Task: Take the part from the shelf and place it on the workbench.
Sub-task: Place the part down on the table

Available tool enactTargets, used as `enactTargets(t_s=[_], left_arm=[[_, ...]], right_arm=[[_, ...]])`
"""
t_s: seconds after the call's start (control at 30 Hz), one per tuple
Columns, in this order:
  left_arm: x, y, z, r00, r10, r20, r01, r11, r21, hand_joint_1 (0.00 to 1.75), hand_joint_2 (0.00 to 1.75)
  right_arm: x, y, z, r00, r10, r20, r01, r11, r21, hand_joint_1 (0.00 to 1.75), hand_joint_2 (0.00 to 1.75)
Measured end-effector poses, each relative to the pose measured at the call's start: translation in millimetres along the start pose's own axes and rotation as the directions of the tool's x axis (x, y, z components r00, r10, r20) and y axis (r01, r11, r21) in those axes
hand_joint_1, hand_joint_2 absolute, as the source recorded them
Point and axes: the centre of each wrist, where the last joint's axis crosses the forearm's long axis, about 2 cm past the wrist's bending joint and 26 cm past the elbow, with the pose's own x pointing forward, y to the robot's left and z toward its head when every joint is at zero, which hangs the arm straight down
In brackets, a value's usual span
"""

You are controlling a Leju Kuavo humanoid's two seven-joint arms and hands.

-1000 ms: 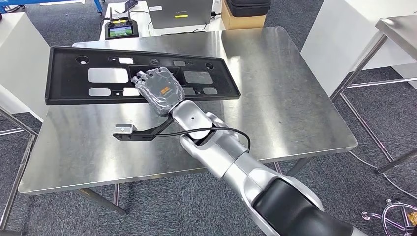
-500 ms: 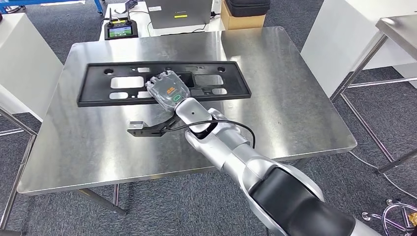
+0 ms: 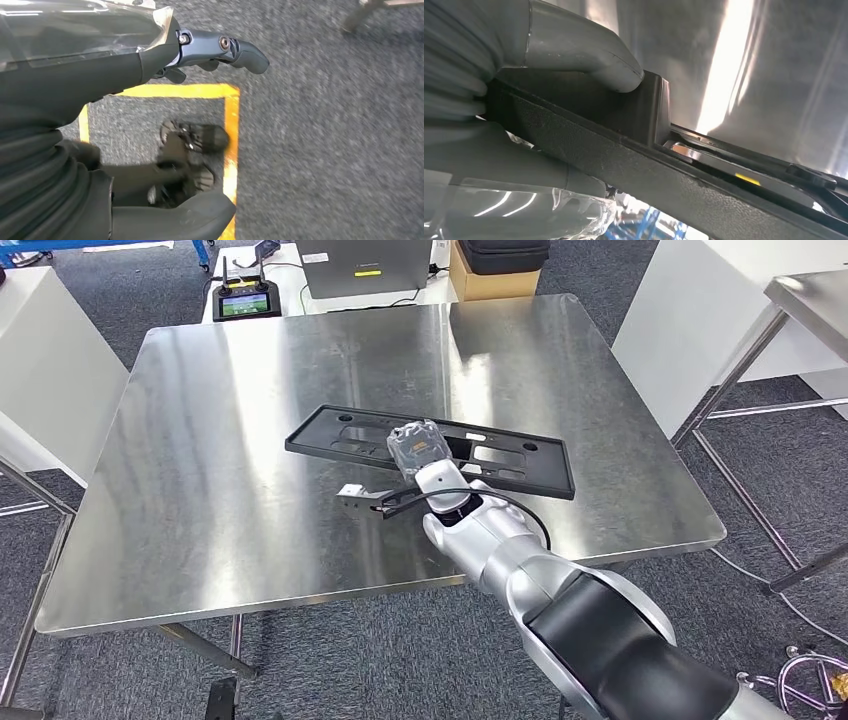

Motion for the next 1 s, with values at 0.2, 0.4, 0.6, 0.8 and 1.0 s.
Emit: enactTargets(t_s=[0.2,0.4,0.6,0.8,1.0], left_arm=[[49.6,-24.6,-5.0,1.000,0.015,0.028,-0.014,0.999,-0.031,0.00,1.75],[75.7,-33.9,-6.6,0.998,0.020,0.056,-0.017,0.999,-0.050,0.00,1.75],[84.2,-36.7,-6.8,0.998,0.019,0.060,-0.016,0.999,-0.050,0.00,0.44],[85.7,-37.3,-6.8,0.998,0.019,0.057,-0.017,0.999,-0.042,0.00,0.00],[85.7,-37.2,-6.7,0.999,0.011,0.046,-0.009,0.999,-0.036,0.00,0.00]], right_arm=[[-1.2,16.3,4.7,0.999,-0.040,-0.027,0.042,0.997,0.058,1.75,1.75],[-2.3,26.4,7.9,0.998,-0.051,-0.037,0.054,0.995,0.088,0.00,0.00],[-2.8,28.9,8.7,0.998,-0.051,-0.039,0.055,0.994,0.093,0.00,0.00],[-1.6,28.4,8.7,0.999,-0.039,-0.033,0.042,0.995,0.090,0.00,0.00],[-1.1,27.5,8.6,0.998,-0.055,-0.033,0.057,0.996,0.072,0.00,0.00]])
